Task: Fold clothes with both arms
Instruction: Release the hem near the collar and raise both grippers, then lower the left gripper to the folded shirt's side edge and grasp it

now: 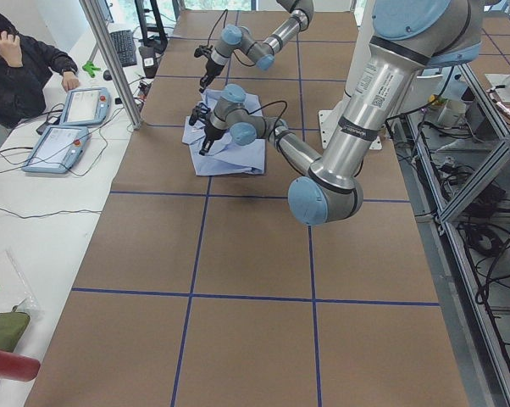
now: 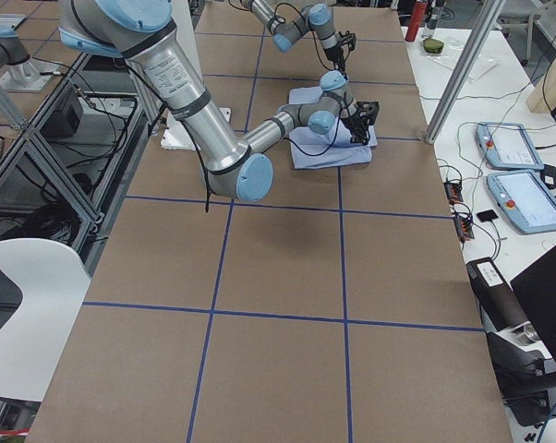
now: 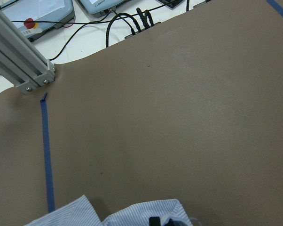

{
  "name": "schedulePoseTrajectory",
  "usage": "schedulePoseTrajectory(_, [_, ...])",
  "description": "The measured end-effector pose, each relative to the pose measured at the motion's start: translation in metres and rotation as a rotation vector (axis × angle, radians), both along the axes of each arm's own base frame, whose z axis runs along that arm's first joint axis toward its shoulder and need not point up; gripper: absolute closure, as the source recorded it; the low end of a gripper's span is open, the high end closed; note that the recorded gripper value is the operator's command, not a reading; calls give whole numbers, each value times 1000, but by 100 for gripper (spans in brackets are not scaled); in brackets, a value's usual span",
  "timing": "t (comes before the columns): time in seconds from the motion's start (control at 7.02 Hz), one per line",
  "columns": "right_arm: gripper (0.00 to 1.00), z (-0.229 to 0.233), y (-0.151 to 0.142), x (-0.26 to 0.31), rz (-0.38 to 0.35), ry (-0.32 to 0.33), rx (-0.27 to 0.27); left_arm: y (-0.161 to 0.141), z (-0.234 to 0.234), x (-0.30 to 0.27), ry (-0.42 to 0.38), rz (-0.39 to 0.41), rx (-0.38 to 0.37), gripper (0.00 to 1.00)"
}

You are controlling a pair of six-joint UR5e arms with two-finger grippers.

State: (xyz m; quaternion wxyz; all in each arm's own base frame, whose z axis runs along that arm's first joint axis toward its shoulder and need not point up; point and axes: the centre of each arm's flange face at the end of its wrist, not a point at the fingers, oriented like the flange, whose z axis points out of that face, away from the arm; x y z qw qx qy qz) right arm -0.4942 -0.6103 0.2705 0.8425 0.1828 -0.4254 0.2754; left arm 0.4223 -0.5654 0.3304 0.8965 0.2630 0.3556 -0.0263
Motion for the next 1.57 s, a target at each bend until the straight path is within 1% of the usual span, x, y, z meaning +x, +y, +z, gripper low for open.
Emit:
schedulePoseTrajectory(0.28, [100,10,-14,10,12,10,-4,-19,18,-10,-39,18,48,100])
schedulePoseTrajectory(0.57, [100,9,-22,18,20,7,-7,-32,19,-26,-68,34,86,100])
schedulePoseTrajectory(0.71, [29,5,-24,19,20,1,-5,-37,17,-34,-73,40,96,76])
schedulePoseTrajectory(0.85, [0,2,-26,19,18,-1,-5,-44,14,-42,-76,55,106,1])
schedulePoseTrajectory(1.14, [0,-2,-30,16,-1,18,11,-48,13,-48,-85,91,129,0])
schedulePoseTrajectory(1.28, [0,-3,-36,23,-26,21,15,-45,11,-47,-70,134,139,0])
schedulePoseTrajectory(1.42, [0,-3,-43,35,-63,17,11,-38,11,-47,-38,184,151,0])
schedulePoseTrajectory(1.57, [0,-1,-47,46,-92,18,12,-27,19,-49,-3,211,175,0])
